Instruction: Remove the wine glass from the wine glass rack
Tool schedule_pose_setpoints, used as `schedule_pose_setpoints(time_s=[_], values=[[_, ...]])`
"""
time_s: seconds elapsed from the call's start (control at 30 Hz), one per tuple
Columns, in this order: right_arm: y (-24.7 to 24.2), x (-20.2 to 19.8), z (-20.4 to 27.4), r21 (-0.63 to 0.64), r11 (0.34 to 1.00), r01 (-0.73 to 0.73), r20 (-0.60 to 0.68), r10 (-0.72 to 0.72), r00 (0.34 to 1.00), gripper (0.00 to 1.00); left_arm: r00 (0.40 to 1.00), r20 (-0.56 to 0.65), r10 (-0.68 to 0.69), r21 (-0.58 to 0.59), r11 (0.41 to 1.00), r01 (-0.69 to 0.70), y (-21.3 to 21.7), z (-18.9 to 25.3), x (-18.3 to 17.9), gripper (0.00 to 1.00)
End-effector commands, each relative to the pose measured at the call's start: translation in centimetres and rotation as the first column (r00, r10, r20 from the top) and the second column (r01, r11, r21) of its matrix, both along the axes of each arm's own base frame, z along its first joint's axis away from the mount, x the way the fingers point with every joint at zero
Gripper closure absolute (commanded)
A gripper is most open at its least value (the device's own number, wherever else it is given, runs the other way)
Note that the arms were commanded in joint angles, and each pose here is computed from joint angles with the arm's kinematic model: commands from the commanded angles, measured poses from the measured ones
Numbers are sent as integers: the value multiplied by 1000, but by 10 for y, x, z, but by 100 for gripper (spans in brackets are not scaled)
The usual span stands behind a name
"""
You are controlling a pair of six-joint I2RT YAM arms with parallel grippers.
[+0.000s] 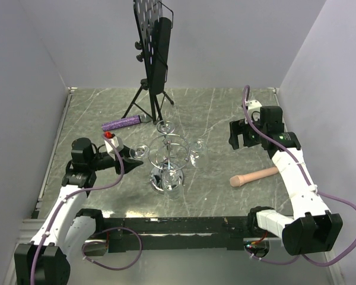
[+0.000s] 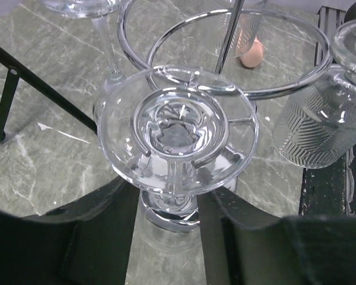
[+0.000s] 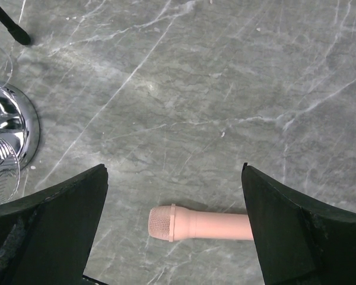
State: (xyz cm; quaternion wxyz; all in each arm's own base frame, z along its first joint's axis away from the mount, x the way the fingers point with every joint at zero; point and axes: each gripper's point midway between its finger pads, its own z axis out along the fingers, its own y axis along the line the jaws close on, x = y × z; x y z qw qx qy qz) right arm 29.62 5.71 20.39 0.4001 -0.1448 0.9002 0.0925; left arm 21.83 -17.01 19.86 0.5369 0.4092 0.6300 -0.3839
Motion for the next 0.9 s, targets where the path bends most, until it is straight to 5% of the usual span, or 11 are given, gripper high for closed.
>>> schedule_pose_setpoints(time_s=[0.0, 0.87], values=[[-3, 3, 18, -18, 1000, 0, 36, 1, 999, 0, 998, 55, -29, -27, 999, 31, -4, 7, -1, 54], [-10, -1, 7, -51, 999, 20, 0, -20, 1000, 0, 997, 74, -11, -85, 996, 17, -12, 10, -3, 76]])
